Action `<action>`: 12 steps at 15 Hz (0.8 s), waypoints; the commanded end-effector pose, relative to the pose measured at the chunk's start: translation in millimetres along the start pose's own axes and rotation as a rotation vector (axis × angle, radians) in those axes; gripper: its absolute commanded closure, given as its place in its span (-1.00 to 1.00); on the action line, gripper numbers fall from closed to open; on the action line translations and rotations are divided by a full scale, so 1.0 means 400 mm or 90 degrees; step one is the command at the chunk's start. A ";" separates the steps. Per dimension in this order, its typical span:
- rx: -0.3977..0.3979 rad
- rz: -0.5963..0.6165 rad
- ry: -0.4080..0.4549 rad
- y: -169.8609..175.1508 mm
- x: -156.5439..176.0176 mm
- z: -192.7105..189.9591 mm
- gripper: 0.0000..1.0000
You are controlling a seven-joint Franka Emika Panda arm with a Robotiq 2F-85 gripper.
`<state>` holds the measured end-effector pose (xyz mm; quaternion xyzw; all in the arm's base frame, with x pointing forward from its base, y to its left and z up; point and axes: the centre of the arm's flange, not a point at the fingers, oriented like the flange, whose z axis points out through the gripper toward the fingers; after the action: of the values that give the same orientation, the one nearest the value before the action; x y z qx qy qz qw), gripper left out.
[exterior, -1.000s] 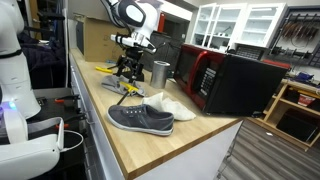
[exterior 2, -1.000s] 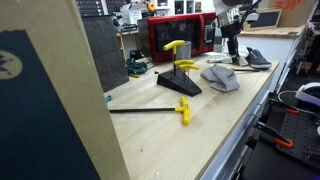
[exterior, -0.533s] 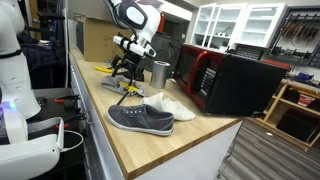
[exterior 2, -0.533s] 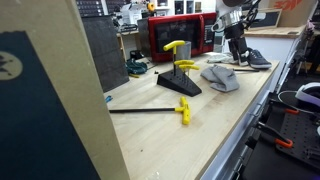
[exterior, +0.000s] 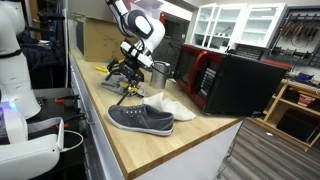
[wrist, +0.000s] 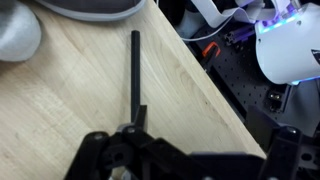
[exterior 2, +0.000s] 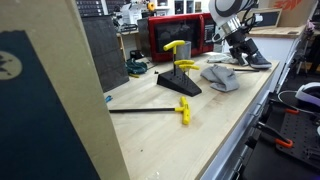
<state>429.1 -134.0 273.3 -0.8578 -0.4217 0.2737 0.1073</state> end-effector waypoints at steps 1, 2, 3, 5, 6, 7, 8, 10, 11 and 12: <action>-0.001 -0.008 -0.034 0.056 -0.017 -0.035 -1.00; -0.013 0.001 -0.032 0.060 -0.015 -0.043 -1.00; -0.029 0.017 -0.026 0.061 -0.011 -0.048 -1.00; -0.048 0.033 -0.018 0.056 0.005 -0.048 -1.00; -0.053 0.039 -0.020 0.057 0.011 -0.043 -1.00; -0.054 0.040 -0.023 0.060 0.016 -0.037 -1.00; -0.057 0.048 -0.026 0.067 0.020 -0.030 -1.00; -0.073 0.064 -0.029 0.085 0.024 -0.020 -1.00; -0.084 0.074 -0.029 0.095 0.025 -0.014 -1.00; -0.097 0.084 -0.027 0.106 0.036 -0.004 -1.00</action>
<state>459.2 -146.1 265.4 -0.8744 -0.3990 0.2724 0.0458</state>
